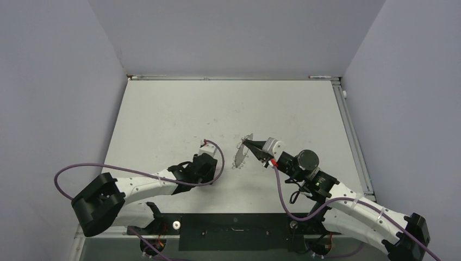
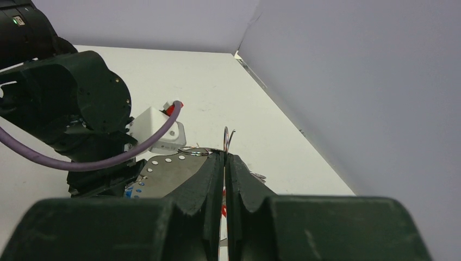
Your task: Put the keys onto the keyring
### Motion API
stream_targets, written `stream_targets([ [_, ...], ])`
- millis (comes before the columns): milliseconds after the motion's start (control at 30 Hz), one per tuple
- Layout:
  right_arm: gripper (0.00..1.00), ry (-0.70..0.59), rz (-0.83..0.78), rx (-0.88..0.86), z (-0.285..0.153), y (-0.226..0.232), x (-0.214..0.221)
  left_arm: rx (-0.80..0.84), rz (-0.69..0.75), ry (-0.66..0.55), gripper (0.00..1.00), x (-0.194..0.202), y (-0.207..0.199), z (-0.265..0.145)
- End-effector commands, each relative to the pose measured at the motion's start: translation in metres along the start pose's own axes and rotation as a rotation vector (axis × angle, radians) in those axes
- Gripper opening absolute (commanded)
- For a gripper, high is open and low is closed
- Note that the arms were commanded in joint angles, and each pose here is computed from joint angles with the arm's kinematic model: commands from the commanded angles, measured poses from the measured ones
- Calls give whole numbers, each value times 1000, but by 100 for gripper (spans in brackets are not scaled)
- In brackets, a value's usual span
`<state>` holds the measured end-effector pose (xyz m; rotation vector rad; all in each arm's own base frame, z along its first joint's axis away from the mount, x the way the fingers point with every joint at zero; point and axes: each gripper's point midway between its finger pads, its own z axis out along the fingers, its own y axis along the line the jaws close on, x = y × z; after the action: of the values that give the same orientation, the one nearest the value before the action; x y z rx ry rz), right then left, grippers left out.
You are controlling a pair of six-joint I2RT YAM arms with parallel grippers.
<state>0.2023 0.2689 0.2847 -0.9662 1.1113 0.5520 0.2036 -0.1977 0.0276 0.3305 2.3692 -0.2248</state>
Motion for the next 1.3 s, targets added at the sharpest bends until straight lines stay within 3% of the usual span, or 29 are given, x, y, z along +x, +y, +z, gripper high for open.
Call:
stream_targets([
  [0,5,-77,-18,27,0,-7,-24,-16,50,-21,40,-17,-12,2],
  [533,5,-76,-17,25,1,-7,-25,-79,90,-18,25,-20,-7,7],
  [833,5,-80,-16,26,0,-7,-26,-95,99,-8,0,-19,-6,10],
  [1267,5,-84,-18,33,-1,-8,-27,62,17,-74,0,-38,-20,-22],
])
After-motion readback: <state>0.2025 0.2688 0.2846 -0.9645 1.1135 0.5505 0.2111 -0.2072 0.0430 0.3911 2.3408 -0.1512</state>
